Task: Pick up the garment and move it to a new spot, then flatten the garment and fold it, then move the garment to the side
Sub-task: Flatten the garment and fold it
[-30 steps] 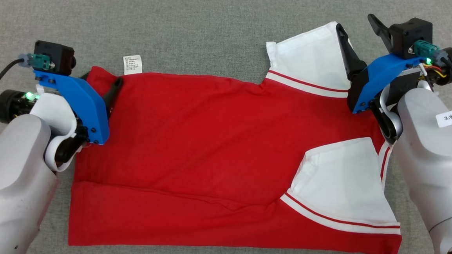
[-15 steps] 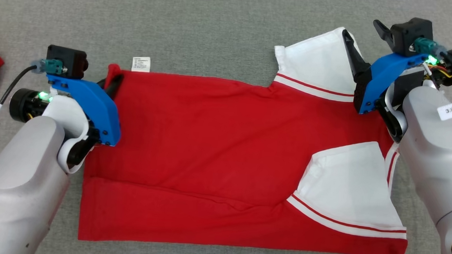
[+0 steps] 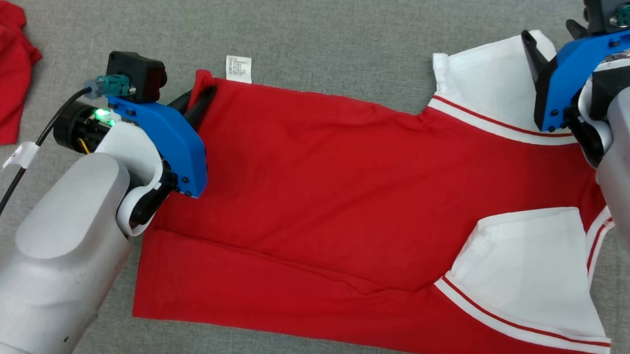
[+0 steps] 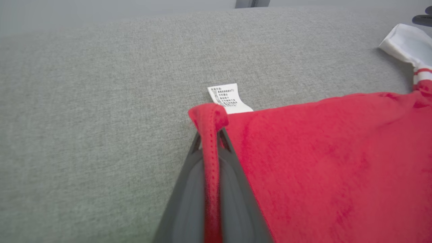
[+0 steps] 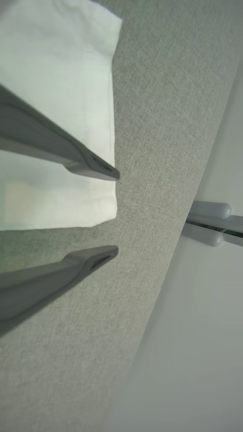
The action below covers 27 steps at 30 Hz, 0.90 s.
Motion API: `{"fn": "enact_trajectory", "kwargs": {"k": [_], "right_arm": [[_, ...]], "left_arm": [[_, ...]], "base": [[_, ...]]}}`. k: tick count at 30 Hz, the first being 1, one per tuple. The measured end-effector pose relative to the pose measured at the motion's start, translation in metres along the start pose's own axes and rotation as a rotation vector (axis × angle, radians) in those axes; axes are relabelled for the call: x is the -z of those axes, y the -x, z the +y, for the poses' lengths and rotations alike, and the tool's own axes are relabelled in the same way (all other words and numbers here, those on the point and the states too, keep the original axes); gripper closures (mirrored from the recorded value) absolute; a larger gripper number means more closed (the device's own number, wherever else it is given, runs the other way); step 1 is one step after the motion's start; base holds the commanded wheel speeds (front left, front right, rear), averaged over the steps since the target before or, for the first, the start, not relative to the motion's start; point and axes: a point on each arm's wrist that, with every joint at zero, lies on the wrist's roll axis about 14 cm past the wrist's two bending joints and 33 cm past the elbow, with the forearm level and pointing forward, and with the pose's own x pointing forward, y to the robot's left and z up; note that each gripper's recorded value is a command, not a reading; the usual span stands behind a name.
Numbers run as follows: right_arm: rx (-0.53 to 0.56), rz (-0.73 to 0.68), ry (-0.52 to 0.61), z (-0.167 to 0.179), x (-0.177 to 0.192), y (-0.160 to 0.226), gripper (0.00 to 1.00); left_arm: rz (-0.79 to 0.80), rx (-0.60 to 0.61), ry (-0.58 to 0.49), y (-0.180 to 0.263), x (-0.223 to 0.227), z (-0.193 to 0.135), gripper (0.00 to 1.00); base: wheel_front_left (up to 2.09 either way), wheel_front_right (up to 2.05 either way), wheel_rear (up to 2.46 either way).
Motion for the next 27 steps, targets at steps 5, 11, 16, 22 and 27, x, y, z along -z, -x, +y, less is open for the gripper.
{"fn": "enact_trajectory", "kwargs": {"k": [5,11,16,22,27], "right_arm": [[-0.004,0.049,-0.05,0.002,0.014,-0.011,0.0],[-0.008,0.099,-0.084,0.004,0.026,-0.018,1.0],[0.002,0.029,-0.106,0.0,0.012,-0.011,1.0],[0.025,-0.101,-0.165,-0.009,-0.008,0.013,1.0],[0.022,-0.2,-0.193,-0.007,-0.012,0.039,1.0]], "left_arm": [[-0.001,0.001,0.007,-0.004,0.004,0.001,1.0],[-0.012,0.001,0.009,-0.009,0.005,0.002,1.0],[-0.044,-0.003,0.012,-0.01,-0.002,0.002,1.0],[-0.086,-0.015,0.03,0.001,-0.009,0.0,1.0],[-0.115,-0.021,0.038,0.01,-0.013,-0.004,1.0]], "base": [[0.0,0.0,0.0],[0.0,0.0,0.0],[0.0,0.0,0.0],[0.0,0.0,0.0],[0.0,0.0,0.0]]}}
